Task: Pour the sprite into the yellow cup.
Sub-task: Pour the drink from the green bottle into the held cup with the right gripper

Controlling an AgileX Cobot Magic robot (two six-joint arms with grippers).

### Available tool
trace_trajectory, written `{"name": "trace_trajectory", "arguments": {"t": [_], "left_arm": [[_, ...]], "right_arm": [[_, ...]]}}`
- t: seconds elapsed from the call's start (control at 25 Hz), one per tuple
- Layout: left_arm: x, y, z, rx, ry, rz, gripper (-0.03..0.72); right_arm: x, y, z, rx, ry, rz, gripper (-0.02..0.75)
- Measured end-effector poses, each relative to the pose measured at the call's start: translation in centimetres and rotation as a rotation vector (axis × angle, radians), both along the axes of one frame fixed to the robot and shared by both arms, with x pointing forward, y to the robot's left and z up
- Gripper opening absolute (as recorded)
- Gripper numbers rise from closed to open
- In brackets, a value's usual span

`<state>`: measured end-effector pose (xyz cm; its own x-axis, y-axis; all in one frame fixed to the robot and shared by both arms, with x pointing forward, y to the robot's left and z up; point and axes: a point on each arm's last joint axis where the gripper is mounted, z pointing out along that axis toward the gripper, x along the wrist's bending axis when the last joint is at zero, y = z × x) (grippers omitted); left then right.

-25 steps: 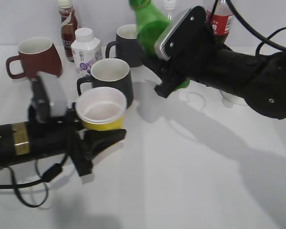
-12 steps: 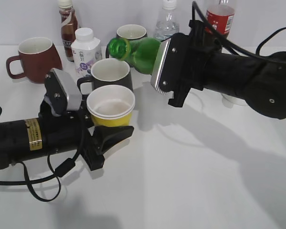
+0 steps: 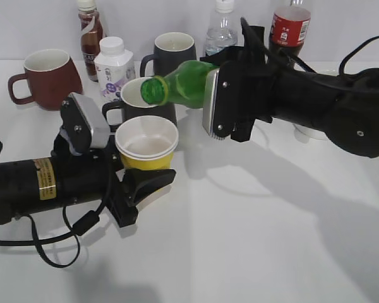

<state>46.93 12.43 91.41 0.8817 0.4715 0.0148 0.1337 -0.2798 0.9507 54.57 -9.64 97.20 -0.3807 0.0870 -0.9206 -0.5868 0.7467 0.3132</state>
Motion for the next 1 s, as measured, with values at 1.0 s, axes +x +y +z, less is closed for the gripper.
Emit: {"name": "trace_trajectory", "arguments": {"t": [1.0], "left_arm": [[-0.87, -0.41, -0.06, 0.021, -0.030, -0.123, 0.403]], "right_arm": [[0.00, 0.00, 0.00, -0.211, -0.194, 0.069, 0.437]]}}
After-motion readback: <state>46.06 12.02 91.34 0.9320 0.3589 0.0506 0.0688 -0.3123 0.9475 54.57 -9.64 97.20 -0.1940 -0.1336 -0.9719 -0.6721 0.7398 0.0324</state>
